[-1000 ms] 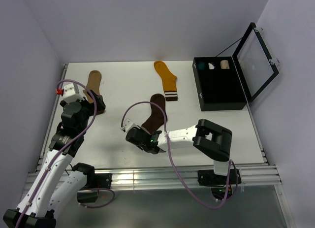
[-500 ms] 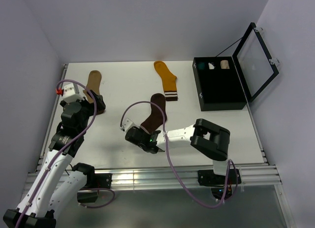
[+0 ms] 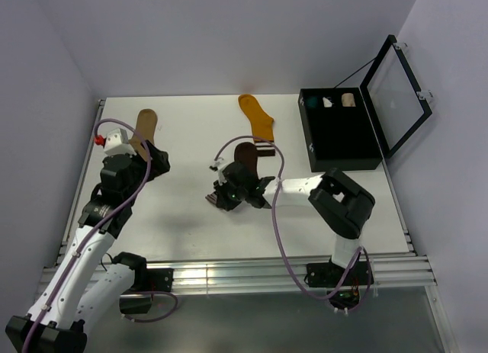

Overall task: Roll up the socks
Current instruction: Roll the sock at the center of the board.

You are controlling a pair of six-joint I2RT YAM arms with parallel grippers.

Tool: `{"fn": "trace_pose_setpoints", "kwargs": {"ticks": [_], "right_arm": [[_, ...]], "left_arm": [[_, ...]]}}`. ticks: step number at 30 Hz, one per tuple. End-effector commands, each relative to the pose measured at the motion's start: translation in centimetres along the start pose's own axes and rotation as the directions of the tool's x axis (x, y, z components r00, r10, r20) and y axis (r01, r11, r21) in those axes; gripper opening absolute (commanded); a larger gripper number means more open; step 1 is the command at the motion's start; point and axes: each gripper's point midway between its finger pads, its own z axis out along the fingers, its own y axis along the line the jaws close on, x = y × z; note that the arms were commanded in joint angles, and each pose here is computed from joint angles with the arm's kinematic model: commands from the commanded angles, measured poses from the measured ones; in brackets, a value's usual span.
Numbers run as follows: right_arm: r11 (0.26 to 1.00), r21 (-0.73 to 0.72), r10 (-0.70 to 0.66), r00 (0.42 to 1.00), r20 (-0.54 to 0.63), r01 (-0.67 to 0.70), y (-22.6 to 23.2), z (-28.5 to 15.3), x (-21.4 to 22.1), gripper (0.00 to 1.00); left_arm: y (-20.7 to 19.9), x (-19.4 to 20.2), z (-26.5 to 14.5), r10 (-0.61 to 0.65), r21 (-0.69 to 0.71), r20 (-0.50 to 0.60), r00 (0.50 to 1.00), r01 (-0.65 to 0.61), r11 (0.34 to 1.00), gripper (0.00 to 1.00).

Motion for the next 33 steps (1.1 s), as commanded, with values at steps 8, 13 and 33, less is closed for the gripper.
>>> {"fn": "trace_pose_setpoints", "kwargs": {"ticks": [8, 13, 33], "right_arm": [[0.829, -0.455, 0.363, 0.932, -0.003, -0.324, 1.2, -1.9, -3.1, 0.0], [0.712, -0.52, 0.493, 0.863, -0.108, -0.472, -0.1, -1.3, -2.0, 0.0], [0.663, -0.44, 0.594, 0.783, -0.183, -0.606, -3.0, 0.5, 0.3, 0.0]], "left_arm": [[-3.0, 5.1, 0.4, -0.188, 0.1, -0.206, 0.96, 0.212, 0.972, 0.99], [-2.8, 8.9, 0.9, -0.225, 0.076, -0.301, 0.927, 0.258, 0.963, 0.96], [-2.2, 19.2, 1.8, -0.218, -0.02, -0.542, 0.812, 0.246, 0.969, 0.6]]}}
